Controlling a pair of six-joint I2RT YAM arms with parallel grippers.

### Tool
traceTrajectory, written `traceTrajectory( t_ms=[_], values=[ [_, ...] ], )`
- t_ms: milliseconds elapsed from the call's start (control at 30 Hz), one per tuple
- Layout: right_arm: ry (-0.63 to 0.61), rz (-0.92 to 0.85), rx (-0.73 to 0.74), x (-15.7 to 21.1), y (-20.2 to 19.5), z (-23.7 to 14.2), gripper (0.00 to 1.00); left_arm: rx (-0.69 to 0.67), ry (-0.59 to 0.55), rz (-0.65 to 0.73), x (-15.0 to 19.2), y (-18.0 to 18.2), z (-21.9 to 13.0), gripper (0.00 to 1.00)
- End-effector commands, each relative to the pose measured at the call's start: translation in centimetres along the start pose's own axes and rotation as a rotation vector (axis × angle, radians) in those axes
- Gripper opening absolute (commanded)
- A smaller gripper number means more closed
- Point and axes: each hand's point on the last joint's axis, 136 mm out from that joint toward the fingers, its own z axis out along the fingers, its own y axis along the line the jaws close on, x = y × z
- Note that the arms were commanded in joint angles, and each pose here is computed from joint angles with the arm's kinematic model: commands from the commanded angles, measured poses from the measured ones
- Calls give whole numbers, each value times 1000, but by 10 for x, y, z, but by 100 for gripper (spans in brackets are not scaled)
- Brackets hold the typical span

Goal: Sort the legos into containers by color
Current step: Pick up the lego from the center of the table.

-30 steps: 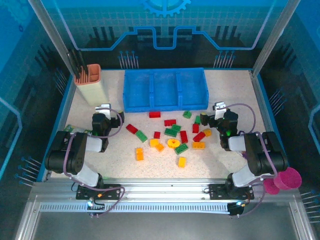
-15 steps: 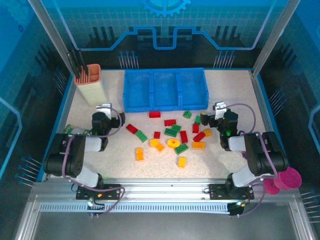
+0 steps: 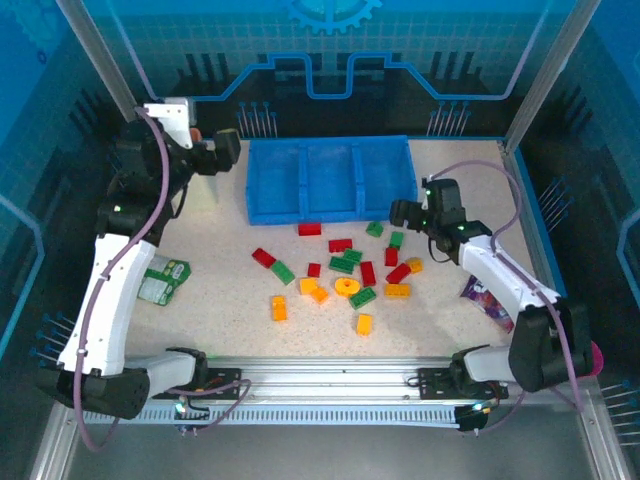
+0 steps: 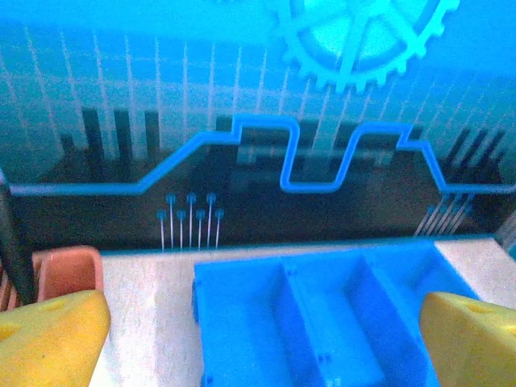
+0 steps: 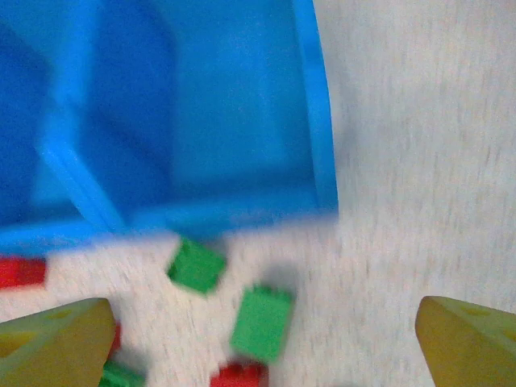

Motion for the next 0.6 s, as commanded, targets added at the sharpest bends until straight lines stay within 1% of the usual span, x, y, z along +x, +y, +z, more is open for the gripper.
traceTrajectory(
  t_ms=[0,67,133,200,300,400,467,567],
  values=[
    [230,147,61,51,-7,5,95,21,249,12,70,-1,-1,99],
    [254,162,66,54,-4,11,93,67,243,4,77,-8,1,100],
    [270,167,74,53,-3,16,92,70,251,5,86,-7,7,99],
    [301,158,95,55,-3,26,91,81,280,2,94,-9,13,99],
    [315,133,98,54,0,40,89,117,305,-3,103,-13,19,99],
    [337,108,116,55,-1,54,84,121,317,-5,111,-13,22,99],
    [356,94,126,56,-1,63,83,124,323,-6,115,-13,22,99],
    [377,80,129,57,1,74,78,123,322,-2,117,-13,21,100]
  ],
)
